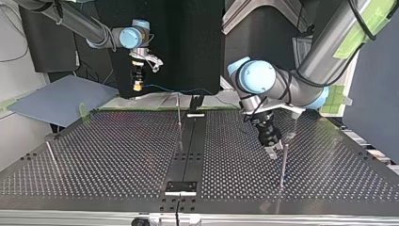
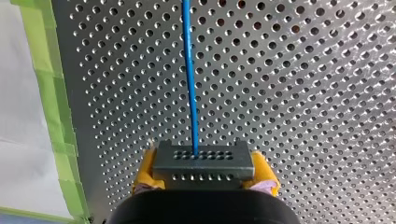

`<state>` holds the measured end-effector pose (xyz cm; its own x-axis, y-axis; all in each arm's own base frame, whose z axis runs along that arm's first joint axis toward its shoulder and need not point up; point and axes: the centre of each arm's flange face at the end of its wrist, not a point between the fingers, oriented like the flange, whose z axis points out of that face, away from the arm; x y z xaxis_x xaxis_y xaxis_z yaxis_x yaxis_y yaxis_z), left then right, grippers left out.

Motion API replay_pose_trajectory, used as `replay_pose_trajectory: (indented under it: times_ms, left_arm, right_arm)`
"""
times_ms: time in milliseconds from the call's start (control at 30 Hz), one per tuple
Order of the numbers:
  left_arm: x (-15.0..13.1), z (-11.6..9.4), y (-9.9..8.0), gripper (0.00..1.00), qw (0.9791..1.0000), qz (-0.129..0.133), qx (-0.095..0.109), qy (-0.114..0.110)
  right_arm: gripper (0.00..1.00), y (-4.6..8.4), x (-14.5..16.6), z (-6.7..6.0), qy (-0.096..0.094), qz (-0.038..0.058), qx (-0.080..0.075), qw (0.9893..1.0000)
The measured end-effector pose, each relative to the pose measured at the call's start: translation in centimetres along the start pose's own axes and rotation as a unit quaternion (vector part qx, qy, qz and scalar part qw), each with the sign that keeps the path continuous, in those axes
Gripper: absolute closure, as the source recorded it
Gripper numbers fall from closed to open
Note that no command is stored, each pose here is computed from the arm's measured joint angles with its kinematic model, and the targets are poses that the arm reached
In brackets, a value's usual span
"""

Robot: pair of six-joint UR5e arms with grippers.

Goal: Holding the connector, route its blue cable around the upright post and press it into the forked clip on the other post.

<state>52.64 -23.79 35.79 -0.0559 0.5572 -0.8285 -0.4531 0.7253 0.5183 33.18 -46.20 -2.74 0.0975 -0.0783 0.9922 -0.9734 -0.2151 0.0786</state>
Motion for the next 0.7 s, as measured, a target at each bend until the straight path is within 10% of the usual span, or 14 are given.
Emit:
replay_pose_trajectory:
  times_ms: [700]
  left_arm:
    - [2.5,0.7,-2.6,0.01,0.9992,0.022,0.023,0.025]
  right_arm:
    - [0.71,0.1,0.1,0.1,0.004,0.0054,0.000,1.0000]
